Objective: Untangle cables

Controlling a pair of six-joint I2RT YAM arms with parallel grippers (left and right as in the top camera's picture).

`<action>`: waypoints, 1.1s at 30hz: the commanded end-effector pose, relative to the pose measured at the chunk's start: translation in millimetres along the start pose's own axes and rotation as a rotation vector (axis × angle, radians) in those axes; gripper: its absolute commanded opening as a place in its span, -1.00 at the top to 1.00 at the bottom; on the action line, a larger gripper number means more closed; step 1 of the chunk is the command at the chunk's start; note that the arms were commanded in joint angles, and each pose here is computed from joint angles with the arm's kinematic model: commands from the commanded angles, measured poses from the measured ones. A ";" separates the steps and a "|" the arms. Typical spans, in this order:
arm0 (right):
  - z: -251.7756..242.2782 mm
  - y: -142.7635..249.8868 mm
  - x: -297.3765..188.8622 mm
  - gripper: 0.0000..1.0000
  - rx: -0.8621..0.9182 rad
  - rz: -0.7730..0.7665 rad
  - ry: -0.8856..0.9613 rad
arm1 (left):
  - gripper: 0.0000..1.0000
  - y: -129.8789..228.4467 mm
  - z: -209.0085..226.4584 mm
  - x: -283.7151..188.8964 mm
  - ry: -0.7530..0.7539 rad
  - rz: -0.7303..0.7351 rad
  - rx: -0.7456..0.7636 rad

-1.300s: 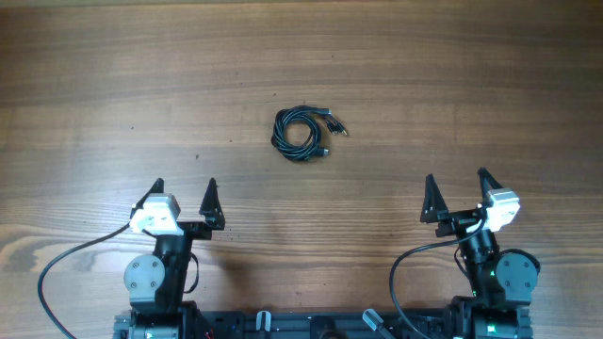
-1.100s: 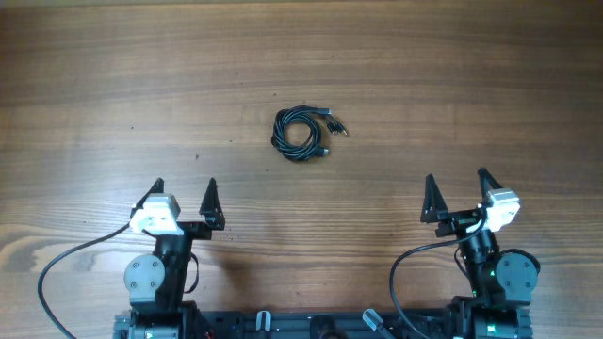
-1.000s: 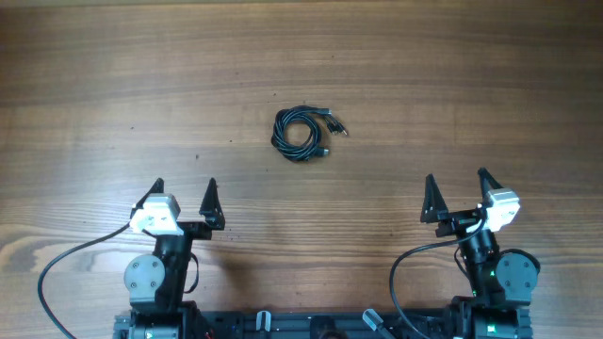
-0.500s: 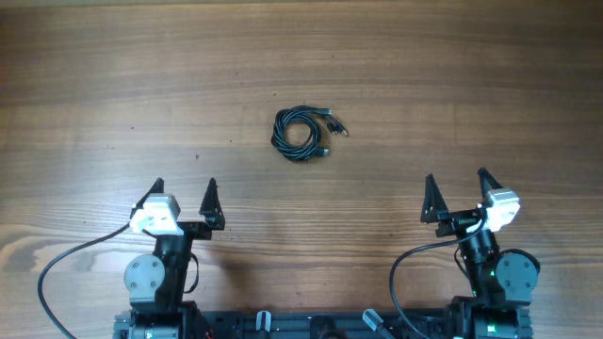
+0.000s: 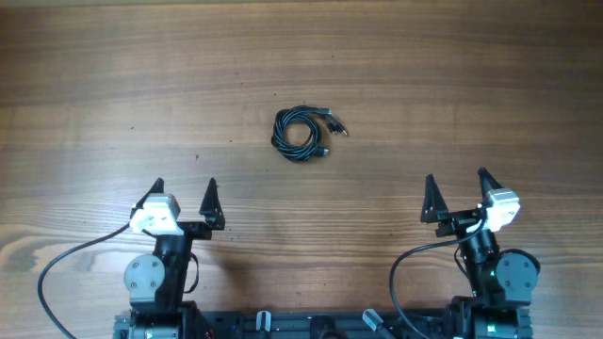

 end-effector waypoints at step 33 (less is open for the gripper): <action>-0.4 -1.0 -0.2 -1.00 -0.019 -0.009 0.008 | -1.00 1.6 2.0 0.0 -0.013 -0.002 0.020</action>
Point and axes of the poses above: each gripper's point midway between its finger pads, its own x axis out along the fingers, its own z axis along the line the jaws close on, y = z × x, the point moved 8 cm from there along -x, back along the fingers, and after that the axes turned 7 degrees about -x, right-handed, at the moved point
